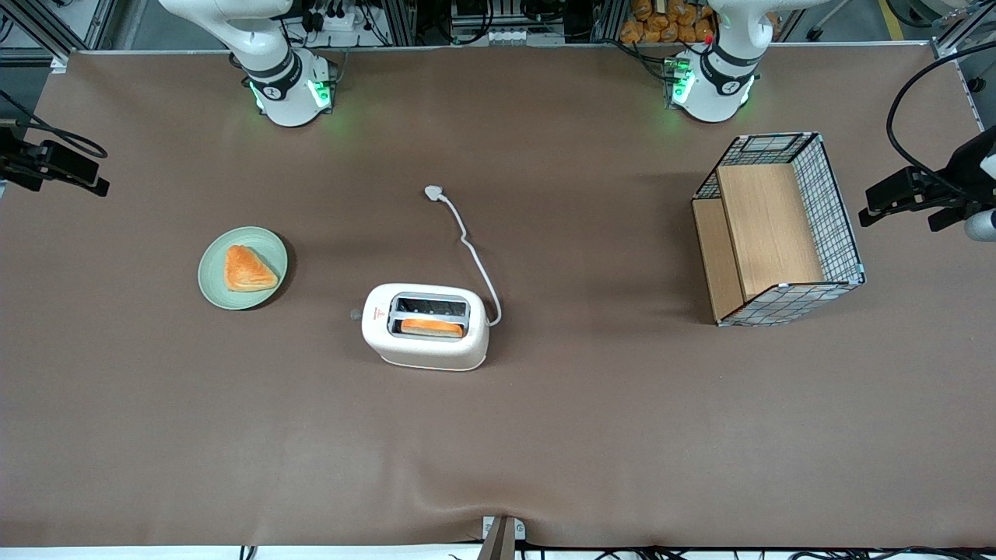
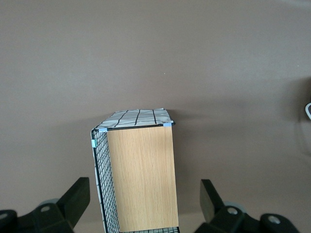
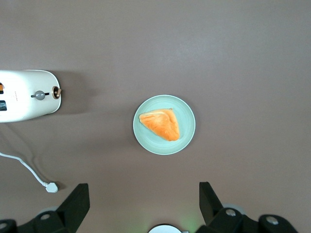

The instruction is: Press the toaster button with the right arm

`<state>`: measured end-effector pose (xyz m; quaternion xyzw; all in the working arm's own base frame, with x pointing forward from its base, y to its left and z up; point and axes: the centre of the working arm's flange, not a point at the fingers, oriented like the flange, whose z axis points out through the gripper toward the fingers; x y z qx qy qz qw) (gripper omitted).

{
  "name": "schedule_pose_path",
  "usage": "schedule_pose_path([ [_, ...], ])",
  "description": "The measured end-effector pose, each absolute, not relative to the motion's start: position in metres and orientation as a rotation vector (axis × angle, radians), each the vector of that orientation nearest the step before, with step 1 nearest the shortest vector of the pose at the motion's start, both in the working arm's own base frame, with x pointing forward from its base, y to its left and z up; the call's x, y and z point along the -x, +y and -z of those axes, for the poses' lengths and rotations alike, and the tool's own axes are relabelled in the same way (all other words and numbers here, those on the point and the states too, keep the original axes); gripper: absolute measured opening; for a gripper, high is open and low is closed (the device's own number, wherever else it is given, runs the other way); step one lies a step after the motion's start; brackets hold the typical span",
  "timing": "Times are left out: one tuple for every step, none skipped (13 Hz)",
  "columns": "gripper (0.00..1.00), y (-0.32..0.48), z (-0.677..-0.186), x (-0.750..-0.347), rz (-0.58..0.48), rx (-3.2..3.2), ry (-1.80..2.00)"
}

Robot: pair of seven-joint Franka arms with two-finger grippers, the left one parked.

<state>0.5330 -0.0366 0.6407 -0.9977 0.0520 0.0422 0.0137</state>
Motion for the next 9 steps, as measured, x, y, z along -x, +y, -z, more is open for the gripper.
schedule_pose_path([
  [1.0,-0.036,-0.641,-0.533,-0.131,3.107,0.161],
  [1.0,-0.036,-0.641,-0.533,-0.132,3.107,0.16],
  [1.0,-0.036,-0.64,-0.533,-0.134,3.107,0.159],
  [1.0,-0.036,-0.639,-0.533,-0.145,3.107,0.159],
  [1.0,-0.036,-0.638,-0.531,-0.176,3.105,0.159],
  [1.0,-0.035,-0.639,-0.53,-0.216,3.103,0.159],
  [1.0,-0.035,-0.64,-0.532,-0.246,3.1,0.157],
  [1.0,-0.033,-0.641,-0.537,-0.261,3.096,0.151],
  [1.0,-0.027,-0.64,-0.542,-0.266,3.089,0.136],
])
